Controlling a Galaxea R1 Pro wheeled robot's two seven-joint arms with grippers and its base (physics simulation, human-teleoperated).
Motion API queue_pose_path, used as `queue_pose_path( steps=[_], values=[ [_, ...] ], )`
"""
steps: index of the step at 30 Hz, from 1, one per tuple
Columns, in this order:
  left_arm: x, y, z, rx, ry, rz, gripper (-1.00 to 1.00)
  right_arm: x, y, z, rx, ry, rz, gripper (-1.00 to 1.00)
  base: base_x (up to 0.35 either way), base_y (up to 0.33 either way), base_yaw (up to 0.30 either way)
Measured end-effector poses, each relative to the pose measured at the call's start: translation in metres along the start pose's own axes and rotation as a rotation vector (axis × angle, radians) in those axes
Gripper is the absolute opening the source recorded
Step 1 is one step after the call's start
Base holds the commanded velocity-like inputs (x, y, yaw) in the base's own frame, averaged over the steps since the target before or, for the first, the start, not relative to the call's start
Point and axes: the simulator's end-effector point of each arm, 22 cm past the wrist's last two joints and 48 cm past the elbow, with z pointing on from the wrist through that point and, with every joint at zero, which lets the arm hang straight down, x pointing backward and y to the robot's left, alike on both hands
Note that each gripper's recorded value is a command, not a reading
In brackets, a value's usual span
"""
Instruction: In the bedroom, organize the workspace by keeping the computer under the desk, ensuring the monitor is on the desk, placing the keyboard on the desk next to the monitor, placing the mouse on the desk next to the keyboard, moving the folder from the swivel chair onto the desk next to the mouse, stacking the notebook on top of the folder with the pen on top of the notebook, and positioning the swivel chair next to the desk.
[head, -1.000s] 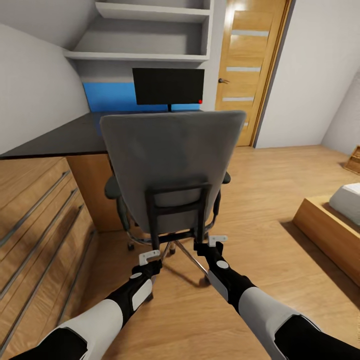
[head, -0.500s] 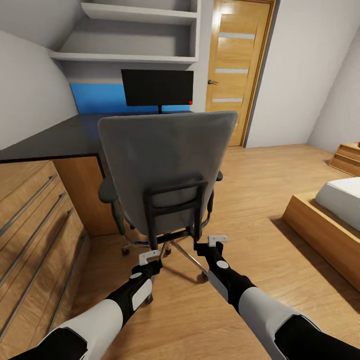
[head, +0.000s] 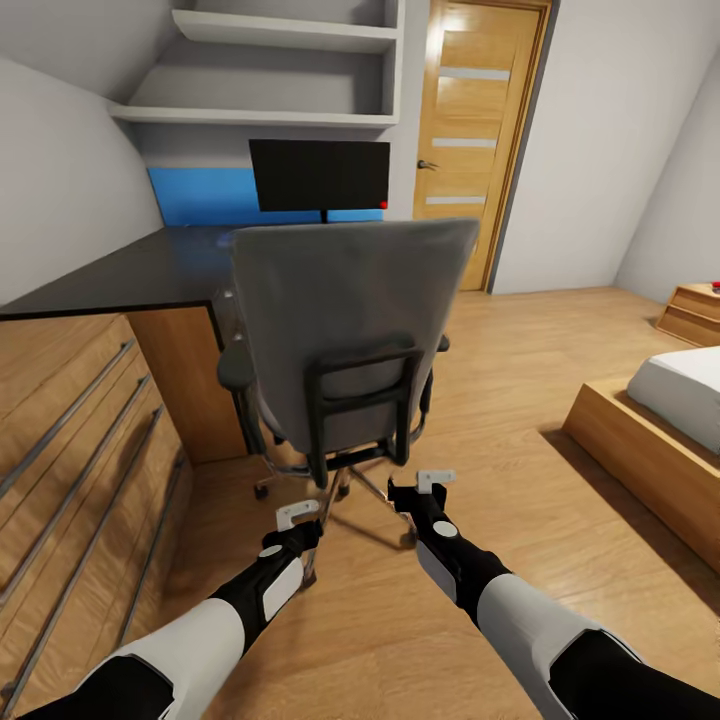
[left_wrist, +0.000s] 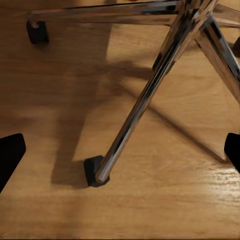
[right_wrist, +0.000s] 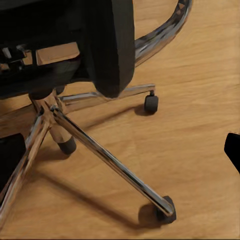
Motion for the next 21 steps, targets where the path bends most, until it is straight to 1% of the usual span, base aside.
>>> queue_pose_path(
  steps=[7, 9, 11, 13, 14, 16, 17, 18, 19, 21],
  values=[
    [0.0, 0.003, 0.0, -0.008, 0.0, -0.006, 1.0, 0.0, -0.001, 0.0, 0.001, 0.0, -0.001, 1.0, -0.048, 0.031, 0.0],
    [-0.001, 0.01, 0.001, -0.017, 0.0, -0.012, 1.0, 0.0, -0.001, 0.0, 0.001, 0.0, -0.001, 1.0, -0.009, 0.006, 0.0],
    [-0.003, 0.021, 0.003, -0.034, 0.001, -0.028, 1.0, 0.0, -0.001, 0.0, 0.0, 0.0, -0.001, 1.0, -0.005, 0.003, 0.0],
    [-0.003, 0.034, 0.005, -0.052, 0.007, -0.062, 1.0, 0.0, -0.001, 0.0, 0.0, 0.0, 0.0, 1.0, -0.002, 0.002, 0.0],
    [-0.003, 0.043, 0.006, -0.064, 0.012, -0.093, 1.0, 0.0, 0.0, 0.0, 0.0, 0.0, -0.001, 1.0, -0.001, 0.001, 0.0],
    [-0.003, 0.051, 0.007, -0.076, 0.019, -0.127, 1.0, 0.0, 0.0, 0.0, -0.001, -0.001, -0.001, 1.0, -0.001, 0.001, 0.027],
    [-0.003, 0.064, 0.008, -0.092, 0.025, -0.169, 1.0, 0.0, 0.0, 0.0, 0.0, -0.001, -0.001, 1.0, 0.0, 0.0, 0.108],
    [-0.004, 0.073, 0.009, -0.104, 0.027, -0.196, 1.0, 0.0, 0.0, 0.0, 0.0, -0.001, 0.0, 1.0, 0.0, 0.0, 0.166],
    [-0.004, 0.079, 0.009, -0.112, 0.028, -0.21, 1.0, -0.001, 0.0, 0.0, 0.0, -0.002, 0.0, 1.0, 0.0, 0.0, 0.183],
    [-0.005, 0.081, 0.009, -0.115, 0.028, -0.216, 1.0, -0.001, 0.0, 0.0, 0.0, -0.002, 0.001, 1.0, 0.0, 0.0, 0.204]
  ],
)
